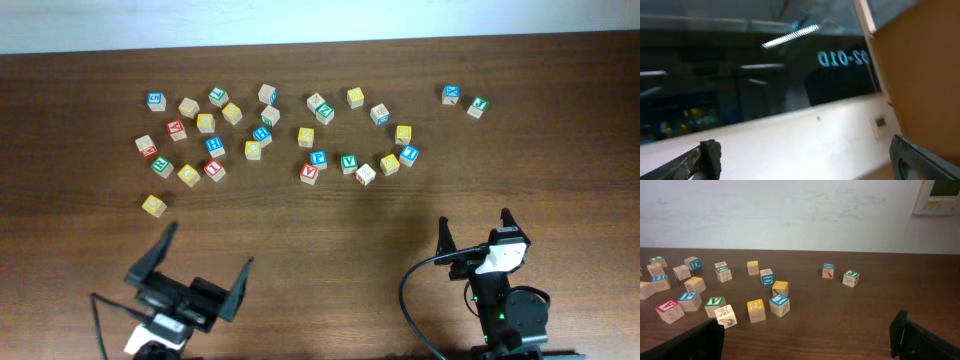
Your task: Spell out RSS
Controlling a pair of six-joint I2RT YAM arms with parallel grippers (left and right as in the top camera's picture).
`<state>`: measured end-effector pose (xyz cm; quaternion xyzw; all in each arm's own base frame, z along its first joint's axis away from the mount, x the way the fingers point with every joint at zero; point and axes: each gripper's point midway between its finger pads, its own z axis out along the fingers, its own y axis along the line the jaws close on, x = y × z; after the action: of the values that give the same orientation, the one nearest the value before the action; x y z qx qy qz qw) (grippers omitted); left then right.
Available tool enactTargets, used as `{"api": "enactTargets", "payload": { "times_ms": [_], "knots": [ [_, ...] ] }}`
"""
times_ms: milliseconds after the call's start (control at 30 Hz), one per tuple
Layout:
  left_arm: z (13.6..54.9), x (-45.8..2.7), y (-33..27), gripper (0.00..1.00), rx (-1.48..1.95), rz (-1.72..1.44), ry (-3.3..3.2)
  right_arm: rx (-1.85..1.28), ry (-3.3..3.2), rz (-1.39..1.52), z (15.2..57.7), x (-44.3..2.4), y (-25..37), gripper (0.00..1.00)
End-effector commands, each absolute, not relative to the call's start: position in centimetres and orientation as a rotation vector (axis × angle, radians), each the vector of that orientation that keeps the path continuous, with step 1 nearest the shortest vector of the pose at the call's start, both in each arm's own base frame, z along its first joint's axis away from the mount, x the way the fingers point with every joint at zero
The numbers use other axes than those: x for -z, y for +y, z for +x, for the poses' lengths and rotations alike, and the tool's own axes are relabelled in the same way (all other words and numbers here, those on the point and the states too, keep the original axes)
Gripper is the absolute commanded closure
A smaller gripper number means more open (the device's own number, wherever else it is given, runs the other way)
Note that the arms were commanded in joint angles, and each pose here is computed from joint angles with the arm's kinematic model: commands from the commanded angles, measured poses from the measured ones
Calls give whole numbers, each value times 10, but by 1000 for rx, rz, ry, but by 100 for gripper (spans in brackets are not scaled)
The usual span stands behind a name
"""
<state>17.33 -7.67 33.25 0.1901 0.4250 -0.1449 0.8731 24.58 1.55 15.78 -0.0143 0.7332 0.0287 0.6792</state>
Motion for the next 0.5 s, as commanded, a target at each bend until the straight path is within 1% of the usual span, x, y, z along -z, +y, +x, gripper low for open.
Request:
{"api": "enactTargets", "payload": {
  "times_ms": [0, 67, 133, 167, 200, 267, 367, 400, 467],
  "knots": [
    [178, -385, -63, 1, 313, 288, 931, -55, 1652, -17, 246, -155, 12, 2],
    [203, -399, -69, 1, 357, 304, 1120, -55, 1652, -17, 246, -155, 12, 2],
    [226, -399, -86, 1, 415, 417, 1328, -55, 1652, -17, 246, -155, 12, 2],
    [232, -403, -111, 1, 568, 559, 1428, -55, 1652, -17, 246, -155, 12, 2],
    [233, -406, -122, 1, 653, 623, 1445, -55, 1652, -17, 246, -155, 12, 2],
    [242, -408, -133, 1, 730, 701, 1427, -55, 1652, -17, 246, -155, 12, 2],
    [280, -399, -131, 1, 835, 601, 1596, -55, 1652, -17, 246, -155, 12, 2],
    [308, -378, -116, 1, 797, 440, 1810, -55, 1652, -17, 246, -155, 12, 2],
    [337, -334, -74, 1, 549, 219, 2128, -55, 1652, -17, 246, -155, 12, 2]
  ]
}}
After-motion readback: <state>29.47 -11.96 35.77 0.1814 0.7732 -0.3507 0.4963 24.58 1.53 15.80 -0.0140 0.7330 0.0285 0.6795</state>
